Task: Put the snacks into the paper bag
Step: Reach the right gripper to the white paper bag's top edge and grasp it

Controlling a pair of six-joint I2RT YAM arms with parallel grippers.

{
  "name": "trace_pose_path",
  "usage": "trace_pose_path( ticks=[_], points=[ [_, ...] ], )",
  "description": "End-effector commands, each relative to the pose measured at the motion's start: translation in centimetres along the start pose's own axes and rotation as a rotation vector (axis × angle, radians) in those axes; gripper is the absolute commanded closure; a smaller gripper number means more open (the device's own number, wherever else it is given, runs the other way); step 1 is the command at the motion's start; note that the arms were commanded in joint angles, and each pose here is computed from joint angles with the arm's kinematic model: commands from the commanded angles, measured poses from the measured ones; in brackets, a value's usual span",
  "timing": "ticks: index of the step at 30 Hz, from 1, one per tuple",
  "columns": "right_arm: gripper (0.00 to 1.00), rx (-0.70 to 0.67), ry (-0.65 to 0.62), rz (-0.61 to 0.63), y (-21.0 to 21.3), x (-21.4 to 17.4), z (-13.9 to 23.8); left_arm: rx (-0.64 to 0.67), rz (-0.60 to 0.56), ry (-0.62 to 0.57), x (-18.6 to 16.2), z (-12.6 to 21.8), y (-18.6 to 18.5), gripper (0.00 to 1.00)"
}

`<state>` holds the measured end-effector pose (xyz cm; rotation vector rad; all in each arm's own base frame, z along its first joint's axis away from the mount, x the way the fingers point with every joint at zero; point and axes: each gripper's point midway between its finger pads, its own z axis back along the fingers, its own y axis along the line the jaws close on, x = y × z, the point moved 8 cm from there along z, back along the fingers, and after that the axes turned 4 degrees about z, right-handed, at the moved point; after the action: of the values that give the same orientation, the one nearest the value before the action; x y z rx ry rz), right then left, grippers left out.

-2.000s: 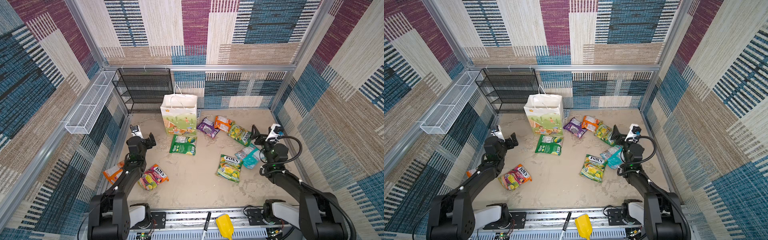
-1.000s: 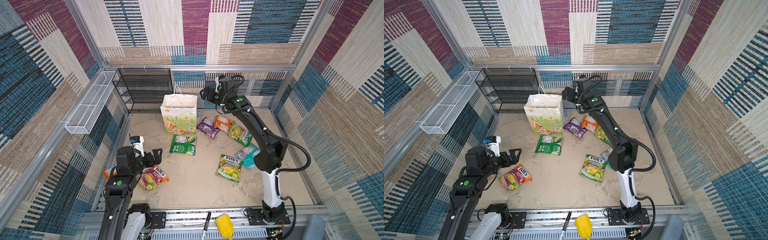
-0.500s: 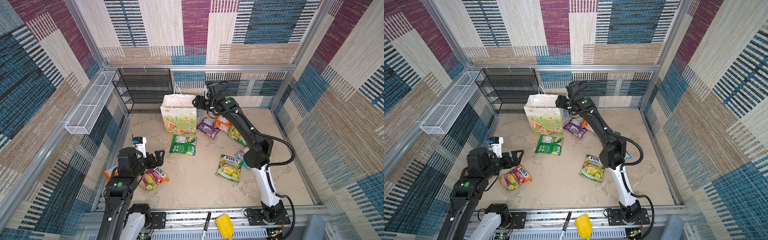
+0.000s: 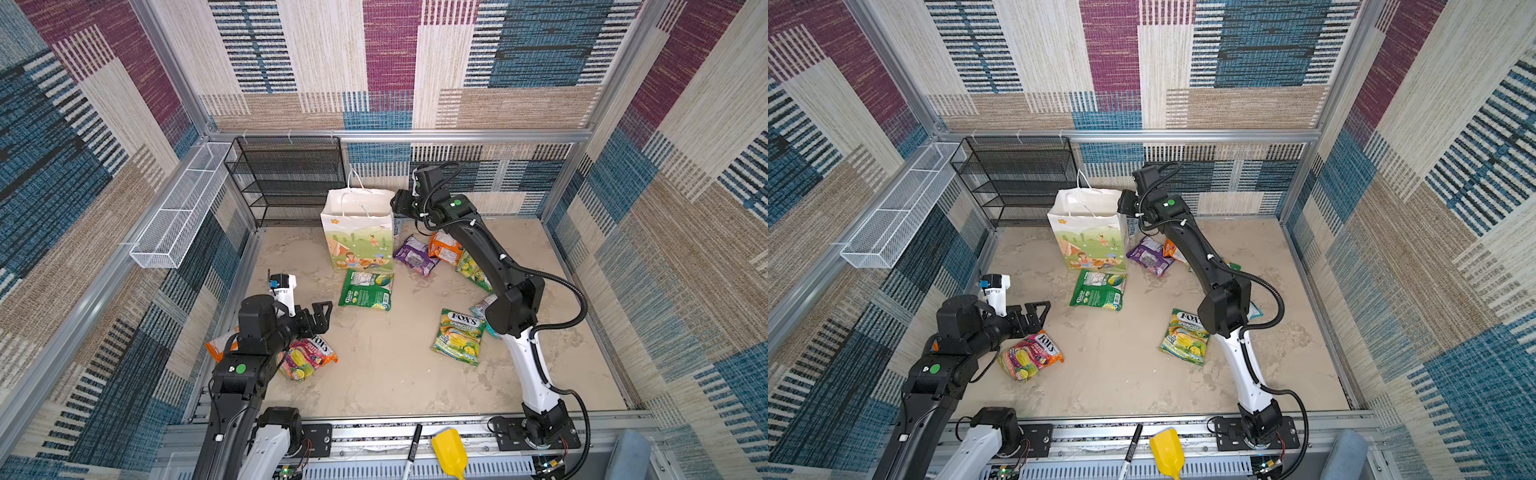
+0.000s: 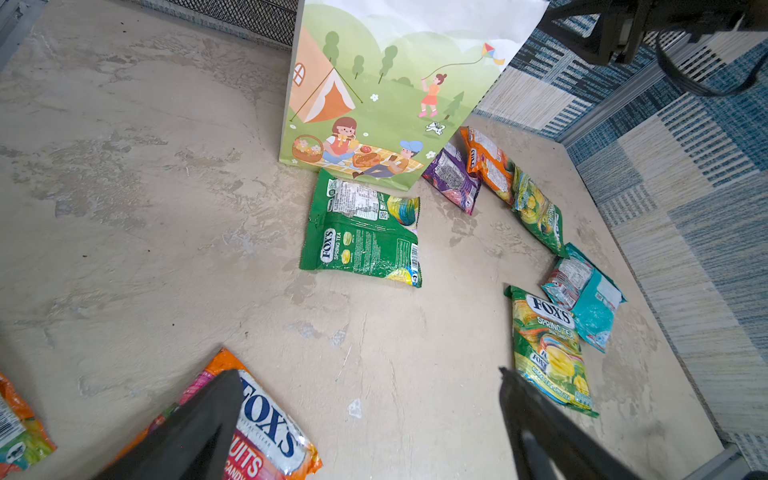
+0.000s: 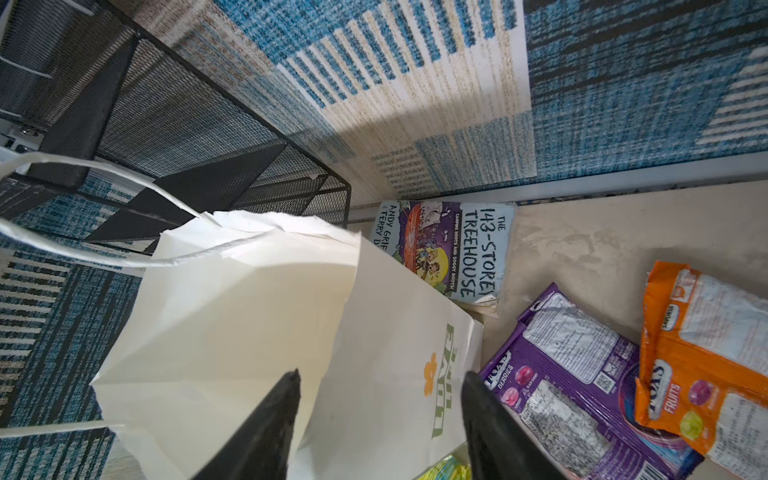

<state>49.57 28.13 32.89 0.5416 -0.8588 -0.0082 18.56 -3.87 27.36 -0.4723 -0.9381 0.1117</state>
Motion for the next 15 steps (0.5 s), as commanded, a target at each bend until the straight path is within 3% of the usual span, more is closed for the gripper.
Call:
trace_pose_path(
  ticks=[1,10,12,15],
  points=[
    [0.41,0.002,-0.029,0.001,0.3,0.6,0.5,-0.01,-0.041,-0.025,0.4,0.0,-0.2,0.01],
    [0.49,0.03,-0.029,0.003,0.8,0.7,0.8,-0.013,-0.047,-0.025,0.3,-0.1,-0.2,0.01],
    [0.37,0.072,-0.023,0.0,1.1,0.7,0.6,-0.014,-0.047,-0.024,0.3,-0.1,-0.3,0.01],
    [0.29,0.114,-0.036,0.012,1.9,0.6,0.1,-0.013,-0.049,-0.023,0.3,-0.1,-0.3,0.01]
  ],
)
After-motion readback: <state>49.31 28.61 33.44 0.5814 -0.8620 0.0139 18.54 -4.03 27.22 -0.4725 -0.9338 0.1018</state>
